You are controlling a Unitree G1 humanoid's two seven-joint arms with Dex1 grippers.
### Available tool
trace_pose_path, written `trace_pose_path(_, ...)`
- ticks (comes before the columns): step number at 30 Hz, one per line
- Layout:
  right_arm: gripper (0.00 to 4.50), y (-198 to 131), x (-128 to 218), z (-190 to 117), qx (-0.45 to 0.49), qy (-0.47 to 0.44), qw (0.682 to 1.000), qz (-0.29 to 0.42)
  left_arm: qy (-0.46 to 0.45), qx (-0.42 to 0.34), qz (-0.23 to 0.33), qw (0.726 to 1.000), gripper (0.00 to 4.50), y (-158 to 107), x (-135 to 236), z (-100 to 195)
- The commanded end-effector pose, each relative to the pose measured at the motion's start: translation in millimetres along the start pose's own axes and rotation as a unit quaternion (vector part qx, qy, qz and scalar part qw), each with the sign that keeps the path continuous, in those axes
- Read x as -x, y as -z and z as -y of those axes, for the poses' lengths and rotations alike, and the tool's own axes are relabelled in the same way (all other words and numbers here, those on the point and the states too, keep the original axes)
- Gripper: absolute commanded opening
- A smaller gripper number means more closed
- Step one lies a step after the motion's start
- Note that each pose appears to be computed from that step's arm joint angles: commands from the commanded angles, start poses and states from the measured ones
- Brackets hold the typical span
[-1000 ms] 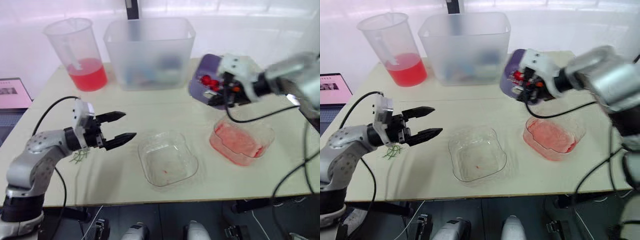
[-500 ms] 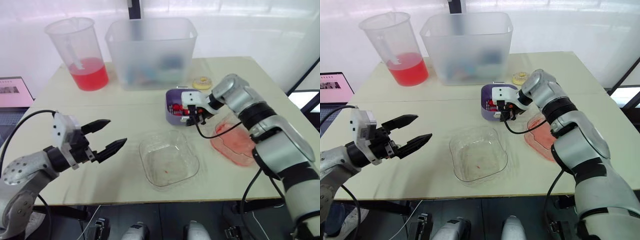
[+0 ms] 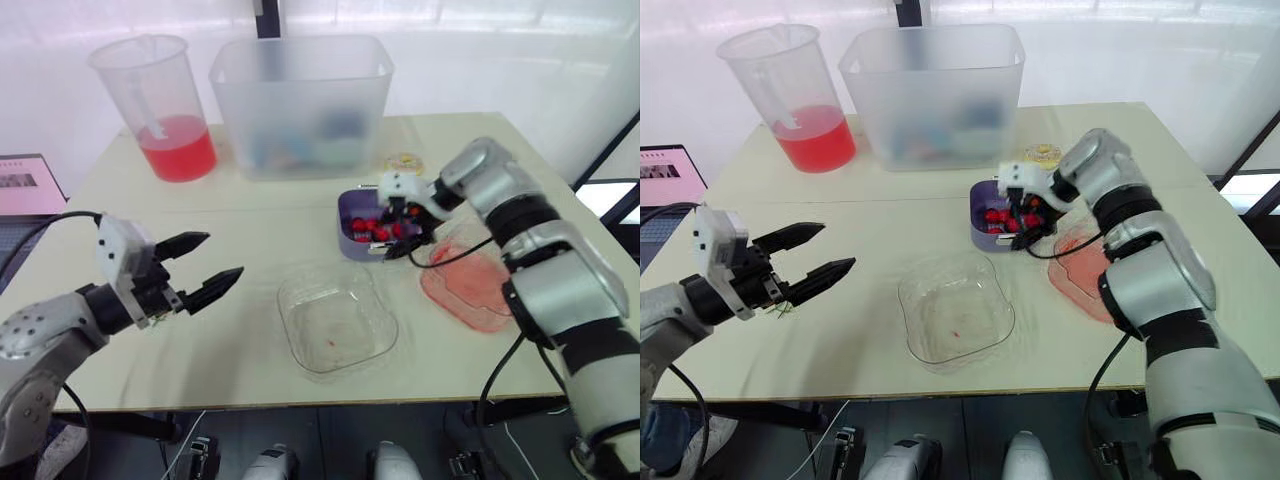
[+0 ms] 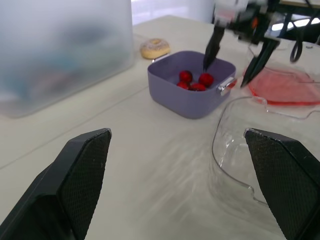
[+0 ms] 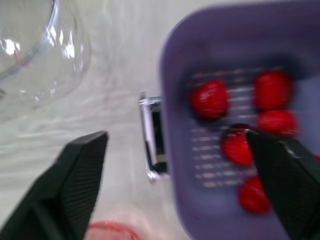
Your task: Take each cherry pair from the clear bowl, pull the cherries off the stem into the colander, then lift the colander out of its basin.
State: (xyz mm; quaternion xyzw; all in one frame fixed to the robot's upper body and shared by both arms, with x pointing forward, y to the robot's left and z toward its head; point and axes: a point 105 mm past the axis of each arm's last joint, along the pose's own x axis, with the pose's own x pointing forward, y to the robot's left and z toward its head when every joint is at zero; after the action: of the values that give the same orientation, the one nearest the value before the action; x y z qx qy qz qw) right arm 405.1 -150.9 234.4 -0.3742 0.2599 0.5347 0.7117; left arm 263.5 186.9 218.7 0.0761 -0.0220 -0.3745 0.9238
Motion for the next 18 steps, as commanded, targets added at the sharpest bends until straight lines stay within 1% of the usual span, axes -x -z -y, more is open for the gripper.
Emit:
trace_pose_path(1,4.47,-18.2,59.1,7.7,-0.025,0.054,0.993,0.102,-0.018,-0.01,-0.011,1.0,4.5,-1.1,-3.6,-14.5)
trace_pose_path(4,4.47,-0.9,89.2,7.9,-0.049,0.106,0.982,0.146,-0.027,-0.013,-0.025,0.999,4.5,4.5,-7.6,-22.7)
trace_pose_path(7,4.47,25.2,119.4,4.0,-0.06,0.179,0.966,0.176,-0.016,-0.033,-0.046,0.998,4.5,14.5,-8.9,-23.6)
trace_pose_path(8,4.47,39.4,126.8,2.0,-0.067,0.208,0.96,0.176,-0.011,-0.032,-0.051,0.998,4.5,17.8,-8.9,-24.7)
trace_pose_path(10,4.47,69.3,136.8,-3.2,-0.085,0.258,0.95,0.153,-0.004,-0.025,-0.053,0.998,4.5,21.7,-10.0,-27.3)
trace_pose_path(11,4.47,83.6,142.6,-7.9,-0.094,0.282,0.942,0.153,0.0,-0.022,-0.055,0.998,4.5,23.7,-10.8,-29.0)
trace_pose_path(13,4.47,108.4,154.4,-20.0,-0.128,0.317,0.923,0.174,0.004,-0.02,-0.057,0.998,4.5,25.8,-12.8,-34.0)
trace_pose_path(14,4.47,128.1,159.6,-27.4,-0.143,0.346,0.91,0.18,0.006,-0.02,-0.061,0.998,4.5,28.1,-14.5,-36.7)
trace_pose_path(15,4.47,140.9,162.9,-33.1,-0.15,0.366,0.9,0.18,0.008,-0.021,-0.063,0.998,4.5,29.7,-15.6,-38.5)
trace_pose_path(18,4.47,164.4,163.5,-50.0,-0.166,0.396,0.882,0.194,0.012,-0.017,-0.065,0.998,4.5,33.1,-16.5,-42.3)
